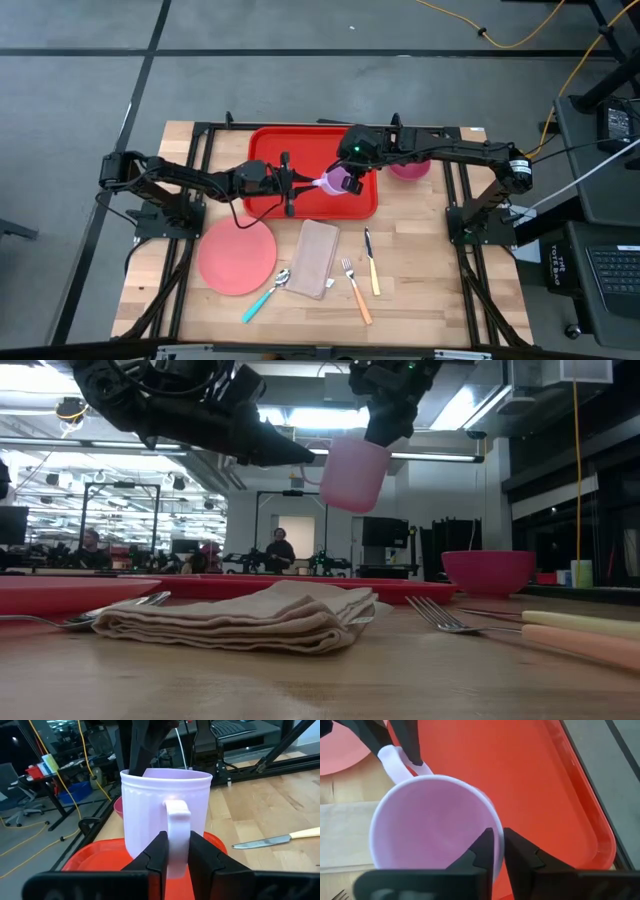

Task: Set up tray
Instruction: Put the purple mug on top of the orange serving tray

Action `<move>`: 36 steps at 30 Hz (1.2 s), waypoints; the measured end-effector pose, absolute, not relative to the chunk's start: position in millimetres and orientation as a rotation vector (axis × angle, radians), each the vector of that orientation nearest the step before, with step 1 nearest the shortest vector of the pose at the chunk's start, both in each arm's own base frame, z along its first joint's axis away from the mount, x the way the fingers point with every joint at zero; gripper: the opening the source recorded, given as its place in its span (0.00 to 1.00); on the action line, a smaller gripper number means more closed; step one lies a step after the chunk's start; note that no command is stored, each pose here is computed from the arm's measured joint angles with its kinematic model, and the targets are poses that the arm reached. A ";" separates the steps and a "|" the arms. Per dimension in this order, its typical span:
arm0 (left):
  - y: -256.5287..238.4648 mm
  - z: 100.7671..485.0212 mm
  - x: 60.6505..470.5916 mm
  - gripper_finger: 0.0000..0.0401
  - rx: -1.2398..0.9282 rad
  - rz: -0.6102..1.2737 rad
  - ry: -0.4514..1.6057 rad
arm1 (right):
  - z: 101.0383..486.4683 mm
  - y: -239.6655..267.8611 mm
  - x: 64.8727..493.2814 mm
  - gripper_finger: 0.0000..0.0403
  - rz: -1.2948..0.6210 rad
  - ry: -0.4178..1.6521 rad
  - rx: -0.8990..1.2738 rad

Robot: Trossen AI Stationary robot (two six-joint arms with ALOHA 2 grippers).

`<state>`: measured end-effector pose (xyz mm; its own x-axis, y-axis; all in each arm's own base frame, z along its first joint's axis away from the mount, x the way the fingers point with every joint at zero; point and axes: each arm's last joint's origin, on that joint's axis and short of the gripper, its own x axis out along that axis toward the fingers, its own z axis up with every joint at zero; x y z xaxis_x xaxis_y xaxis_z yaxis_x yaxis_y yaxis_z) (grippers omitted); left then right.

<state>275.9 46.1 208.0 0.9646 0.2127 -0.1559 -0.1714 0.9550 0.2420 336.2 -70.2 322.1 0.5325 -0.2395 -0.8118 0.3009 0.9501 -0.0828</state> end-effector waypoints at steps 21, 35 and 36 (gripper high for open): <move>44.4 219.7 269.3 0.11 0.283 0.166 0.157 | 364.9 -68.6 328.6 0.29 -0.283 0.911 -0.016; 69.1 245.1 222.7 0.11 0.193 0.118 0.122 | 352.4 -62.4 293.1 0.14 -0.351 0.870 -0.037; 70.8 244.5 219.2 0.10 0.187 0.120 0.117 | 347.0 -61.8 289.6 0.11 -0.353 0.858 -0.035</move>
<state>219.2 70.8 244.5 0.9861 0.1294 -0.1041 -0.1077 0.9754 0.1925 289.6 -61.8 347.0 0.5997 -0.3183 -0.7342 0.2902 0.9415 -0.1711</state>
